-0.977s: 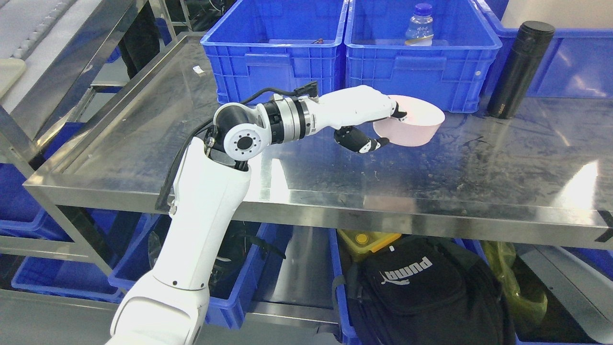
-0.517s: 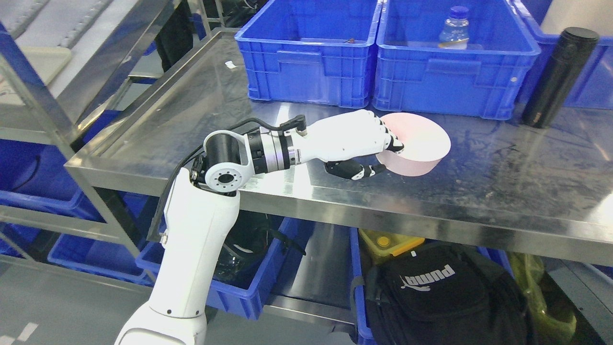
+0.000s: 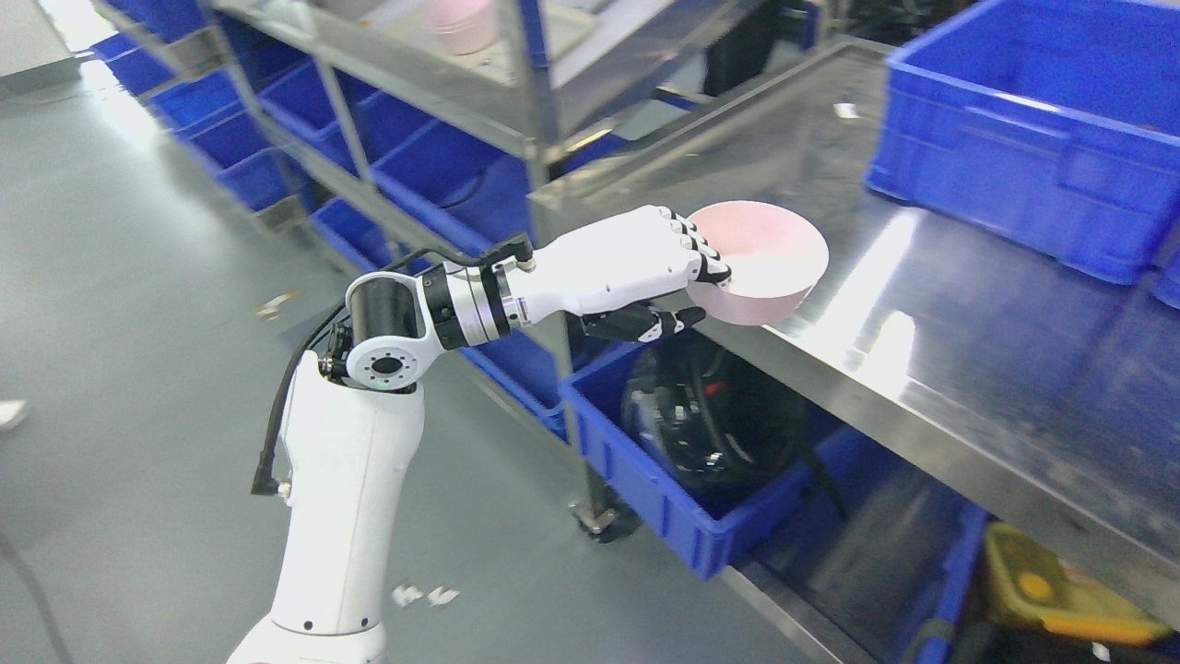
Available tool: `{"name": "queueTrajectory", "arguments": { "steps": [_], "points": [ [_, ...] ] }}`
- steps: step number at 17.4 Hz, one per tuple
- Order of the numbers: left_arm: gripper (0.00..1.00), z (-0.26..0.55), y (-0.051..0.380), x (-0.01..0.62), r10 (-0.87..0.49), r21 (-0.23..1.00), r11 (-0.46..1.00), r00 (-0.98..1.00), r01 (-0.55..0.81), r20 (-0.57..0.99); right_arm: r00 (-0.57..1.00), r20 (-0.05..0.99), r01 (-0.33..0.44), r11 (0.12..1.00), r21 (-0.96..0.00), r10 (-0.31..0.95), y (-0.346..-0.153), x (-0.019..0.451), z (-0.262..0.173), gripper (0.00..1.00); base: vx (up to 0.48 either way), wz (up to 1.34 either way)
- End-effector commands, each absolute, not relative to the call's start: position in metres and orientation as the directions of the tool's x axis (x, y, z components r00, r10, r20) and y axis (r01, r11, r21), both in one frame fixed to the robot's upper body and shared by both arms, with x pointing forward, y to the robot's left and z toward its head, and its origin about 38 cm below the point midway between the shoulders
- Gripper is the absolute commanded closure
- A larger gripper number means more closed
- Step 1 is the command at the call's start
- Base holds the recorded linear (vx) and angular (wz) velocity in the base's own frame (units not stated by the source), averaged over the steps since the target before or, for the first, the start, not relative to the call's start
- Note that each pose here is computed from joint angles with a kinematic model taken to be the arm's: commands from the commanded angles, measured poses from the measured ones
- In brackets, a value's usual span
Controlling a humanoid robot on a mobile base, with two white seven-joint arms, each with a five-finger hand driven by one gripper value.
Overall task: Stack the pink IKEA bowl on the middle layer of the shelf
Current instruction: 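Hold the pink bowl in the left hand while the robot turns and drives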
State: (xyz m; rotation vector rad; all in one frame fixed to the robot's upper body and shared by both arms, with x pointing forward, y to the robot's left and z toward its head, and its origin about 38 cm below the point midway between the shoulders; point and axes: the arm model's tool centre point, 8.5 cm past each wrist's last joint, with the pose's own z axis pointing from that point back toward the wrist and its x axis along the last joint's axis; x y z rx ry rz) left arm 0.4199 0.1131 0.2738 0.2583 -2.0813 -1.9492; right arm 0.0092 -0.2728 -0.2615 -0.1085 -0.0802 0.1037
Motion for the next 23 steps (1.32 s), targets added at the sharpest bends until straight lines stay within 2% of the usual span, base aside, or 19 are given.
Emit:
{"name": "queueTrajectory", "arguments": {
  "steps": [1,11,23],
  "points": [
    [0.99,0.2814,0.1479,0.4244,-0.395,0.993,0.116,-0.916,0.032,0.075,0.992,0.068,-0.099,0.987,-0.129,0.109,-0.2839,0.0013,-0.2607,0.00,-0.046,1.48],
    [0.98,0.2815,0.1513,0.4248,-0.402,0.992,0.121,-0.912,0.032,0.078,0.992,0.068,-0.099,0.987,-0.129,0.109,-0.2839,0.0013,-0.2607,0.00,-0.013,1.21],
    [0.98,0.2770,0.1526,0.4244,-0.406,0.992,0.119,-0.910,0.043,0.088,0.992,0.068,-0.099,0.987,-0.129,0.109,-0.2839,0.0013,-0.2607,0.00,0.155,0.24]
  ]
}}
